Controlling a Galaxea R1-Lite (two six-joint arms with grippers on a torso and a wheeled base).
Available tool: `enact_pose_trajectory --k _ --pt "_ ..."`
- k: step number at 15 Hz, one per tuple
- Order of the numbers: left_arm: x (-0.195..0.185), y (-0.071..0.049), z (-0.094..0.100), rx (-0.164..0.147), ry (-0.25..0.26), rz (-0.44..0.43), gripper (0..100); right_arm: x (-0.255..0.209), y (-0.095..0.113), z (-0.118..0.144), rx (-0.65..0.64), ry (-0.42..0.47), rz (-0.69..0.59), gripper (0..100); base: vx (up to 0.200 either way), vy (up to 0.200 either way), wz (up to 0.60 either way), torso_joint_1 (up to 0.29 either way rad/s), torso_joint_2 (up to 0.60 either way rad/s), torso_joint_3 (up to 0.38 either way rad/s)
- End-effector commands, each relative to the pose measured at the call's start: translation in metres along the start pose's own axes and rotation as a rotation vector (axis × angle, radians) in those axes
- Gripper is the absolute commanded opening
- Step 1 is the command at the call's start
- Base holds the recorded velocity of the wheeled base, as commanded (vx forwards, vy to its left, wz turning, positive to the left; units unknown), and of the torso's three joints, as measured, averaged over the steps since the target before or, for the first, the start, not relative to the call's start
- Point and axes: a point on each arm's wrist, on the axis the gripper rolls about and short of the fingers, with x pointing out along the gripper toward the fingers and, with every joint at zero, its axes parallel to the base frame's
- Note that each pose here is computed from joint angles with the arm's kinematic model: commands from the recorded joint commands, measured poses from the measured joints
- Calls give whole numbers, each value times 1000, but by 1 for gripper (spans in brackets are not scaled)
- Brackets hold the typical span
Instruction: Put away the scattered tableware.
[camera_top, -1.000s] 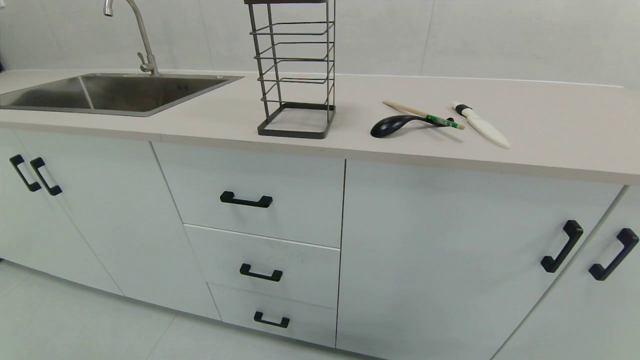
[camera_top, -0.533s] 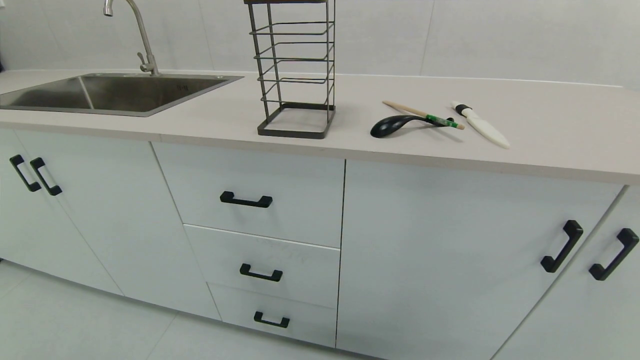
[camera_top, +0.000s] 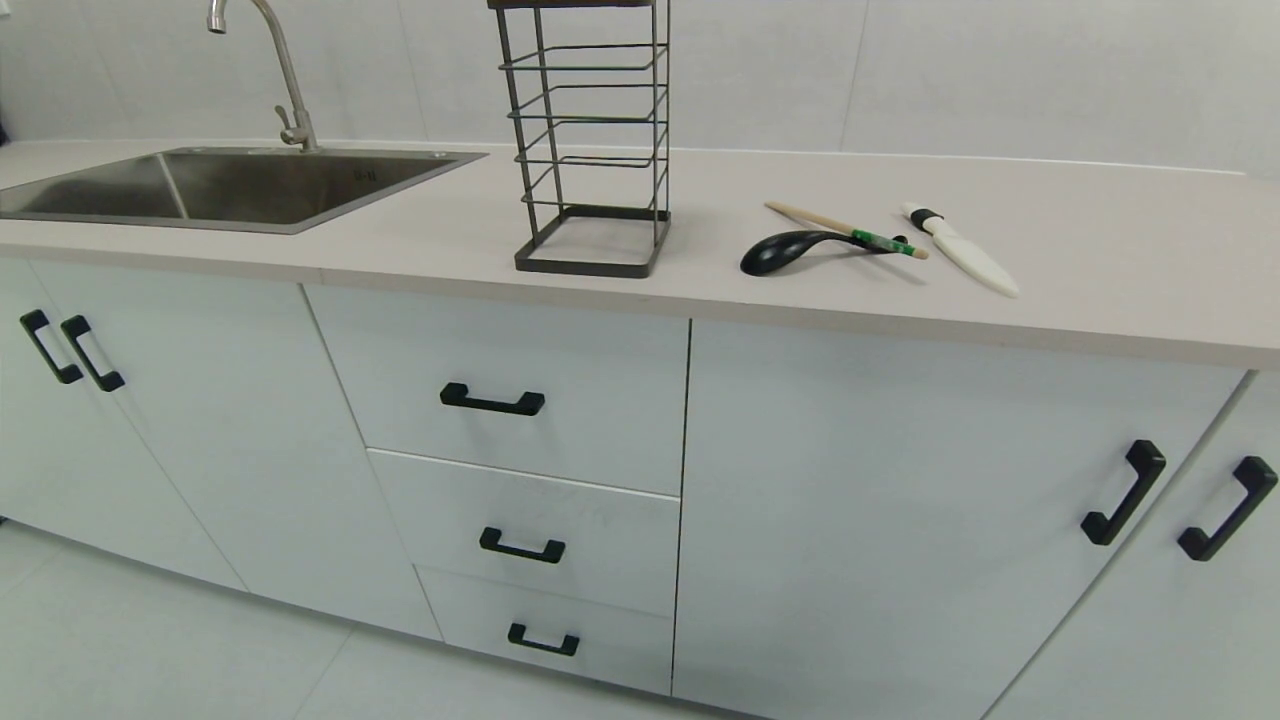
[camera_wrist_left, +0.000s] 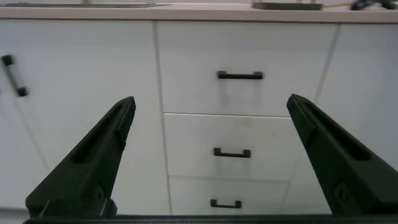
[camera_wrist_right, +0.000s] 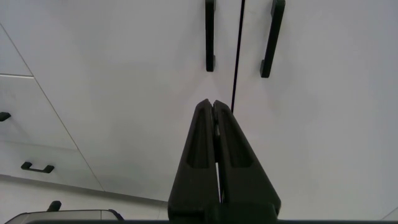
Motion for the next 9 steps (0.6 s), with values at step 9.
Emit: enact_pose_trajectory --k 9 --pt "66 10 4 410 315 -344 100 0 0 0 -1 2 0 0 0 0 0 0 0 0"
